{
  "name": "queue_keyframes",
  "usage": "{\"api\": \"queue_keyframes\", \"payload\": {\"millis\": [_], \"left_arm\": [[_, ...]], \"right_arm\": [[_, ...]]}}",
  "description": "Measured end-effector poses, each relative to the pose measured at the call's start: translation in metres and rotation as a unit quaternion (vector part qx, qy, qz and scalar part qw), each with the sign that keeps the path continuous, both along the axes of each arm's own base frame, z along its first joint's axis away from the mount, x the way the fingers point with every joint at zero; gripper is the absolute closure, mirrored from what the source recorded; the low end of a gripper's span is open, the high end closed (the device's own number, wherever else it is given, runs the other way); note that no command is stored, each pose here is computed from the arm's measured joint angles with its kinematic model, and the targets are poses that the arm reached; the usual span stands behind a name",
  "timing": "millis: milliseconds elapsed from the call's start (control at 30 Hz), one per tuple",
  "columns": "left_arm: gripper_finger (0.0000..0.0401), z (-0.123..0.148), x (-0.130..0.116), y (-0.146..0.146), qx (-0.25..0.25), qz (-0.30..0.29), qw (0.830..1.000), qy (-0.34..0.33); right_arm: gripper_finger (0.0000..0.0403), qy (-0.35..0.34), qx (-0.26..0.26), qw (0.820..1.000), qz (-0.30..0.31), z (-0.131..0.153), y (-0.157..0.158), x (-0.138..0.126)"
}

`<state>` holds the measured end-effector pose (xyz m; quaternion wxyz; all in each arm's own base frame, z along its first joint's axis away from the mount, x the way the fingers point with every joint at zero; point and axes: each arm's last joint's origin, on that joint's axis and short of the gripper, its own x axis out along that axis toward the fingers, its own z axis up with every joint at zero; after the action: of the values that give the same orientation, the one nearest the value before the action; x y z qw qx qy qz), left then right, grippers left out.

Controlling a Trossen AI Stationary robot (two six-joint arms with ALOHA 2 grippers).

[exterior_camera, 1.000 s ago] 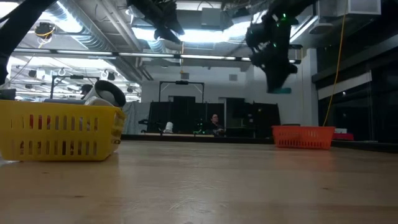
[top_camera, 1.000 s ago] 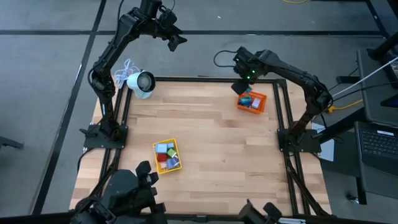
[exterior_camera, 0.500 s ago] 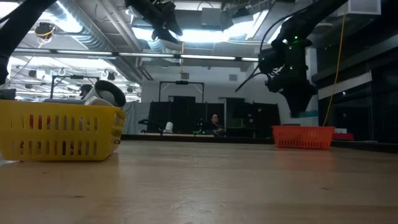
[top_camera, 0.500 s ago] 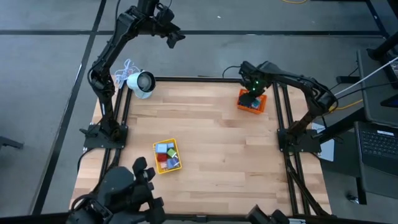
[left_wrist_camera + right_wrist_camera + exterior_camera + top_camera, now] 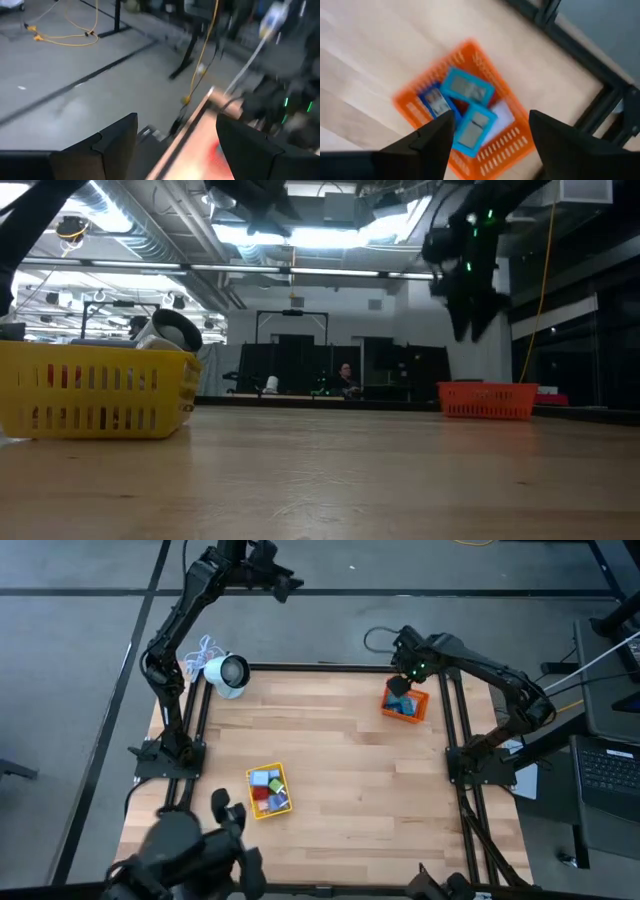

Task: Pick & Place Office items
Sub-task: Return to Home Position

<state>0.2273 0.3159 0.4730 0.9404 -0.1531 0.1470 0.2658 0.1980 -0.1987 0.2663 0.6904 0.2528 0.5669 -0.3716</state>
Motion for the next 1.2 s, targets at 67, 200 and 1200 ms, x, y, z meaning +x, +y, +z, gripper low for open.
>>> {"api": "queue_keyframes", "payload": {"millis": [67, 200, 1200], "left_arm": [[0.0137, 0.010, -0.006, -0.002, -0.035, 0.025, 0.998, -0.047], [0.0137, 0.032, -0.023, -0.015, -0.062, 0.031, 0.993, -0.100], [0.0137, 0.104, -0.208, -0.298, 0.199, 0.109, 0.960, -0.166]], "right_arm": [[0.0154, -0.051, -0.014, 0.999, -0.008, 0.024, 0.004, 0.003], [0.0165, -0.202, -0.036, 0.977, 0.050, 0.092, 0.023, 0.002], [0.0160, -0.561, -0.289, 0.699, 0.336, 0.260, 0.207, -0.186]]}}
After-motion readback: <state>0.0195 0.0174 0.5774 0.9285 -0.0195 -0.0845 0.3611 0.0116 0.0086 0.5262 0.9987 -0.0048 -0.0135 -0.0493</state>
